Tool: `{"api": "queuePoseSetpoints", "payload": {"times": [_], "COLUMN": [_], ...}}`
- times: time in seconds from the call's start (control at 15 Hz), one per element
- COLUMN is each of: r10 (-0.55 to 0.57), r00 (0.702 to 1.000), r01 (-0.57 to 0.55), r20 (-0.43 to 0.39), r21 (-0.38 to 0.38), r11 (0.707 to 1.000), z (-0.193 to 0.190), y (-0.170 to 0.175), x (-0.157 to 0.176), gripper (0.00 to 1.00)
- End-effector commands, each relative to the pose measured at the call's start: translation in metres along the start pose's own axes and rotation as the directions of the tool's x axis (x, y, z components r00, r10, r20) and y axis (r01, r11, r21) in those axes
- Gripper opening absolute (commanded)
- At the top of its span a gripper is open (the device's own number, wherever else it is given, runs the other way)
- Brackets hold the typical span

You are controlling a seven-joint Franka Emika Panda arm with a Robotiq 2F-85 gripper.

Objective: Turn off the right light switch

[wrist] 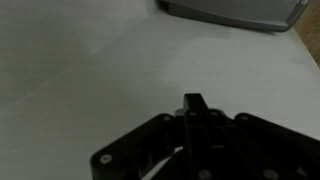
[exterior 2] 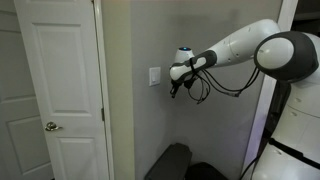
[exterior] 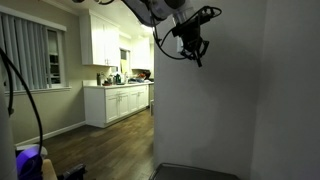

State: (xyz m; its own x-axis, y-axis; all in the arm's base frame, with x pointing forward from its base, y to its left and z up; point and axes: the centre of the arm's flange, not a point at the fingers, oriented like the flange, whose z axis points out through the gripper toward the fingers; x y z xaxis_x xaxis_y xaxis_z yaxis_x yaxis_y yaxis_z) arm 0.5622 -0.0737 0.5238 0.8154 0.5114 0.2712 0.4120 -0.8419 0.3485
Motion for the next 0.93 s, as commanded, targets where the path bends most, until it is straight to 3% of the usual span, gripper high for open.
{"api": "queuePoseSetpoints", "payload": {"times": [0.0, 0.07, 0.13, 0.2, 0.4, 0.87], "r10": [0.002, 0.008, 0.027, 0.029, 0.026, 0.025], "r00": [1.000, 0.999, 0.999, 0.999, 0.999, 0.999], "r01": [-0.003, -0.010, -0.028, -0.030, -0.027, -0.026], "r20": [0.027, 0.035, 0.026, 0.030, 0.029, 0.028], "r21": [0.052, 0.058, 0.031, 0.034, 0.034, 0.034], "r11": [0.999, 0.998, 0.999, 0.999, 0.999, 0.999], "z": [0.0194, 0.0231, 0.0181, 0.0210, 0.0206, 0.0205], "y": [0.0035, 0.0032, -0.0001, -0.0002, -0.0013, -0.0017], "x": [-0.0169, -0.0193, -0.0106, -0.0118, -0.0103, -0.0099], "gripper": [0.00, 0.26, 0.27, 0.06, 0.26, 0.27]}}
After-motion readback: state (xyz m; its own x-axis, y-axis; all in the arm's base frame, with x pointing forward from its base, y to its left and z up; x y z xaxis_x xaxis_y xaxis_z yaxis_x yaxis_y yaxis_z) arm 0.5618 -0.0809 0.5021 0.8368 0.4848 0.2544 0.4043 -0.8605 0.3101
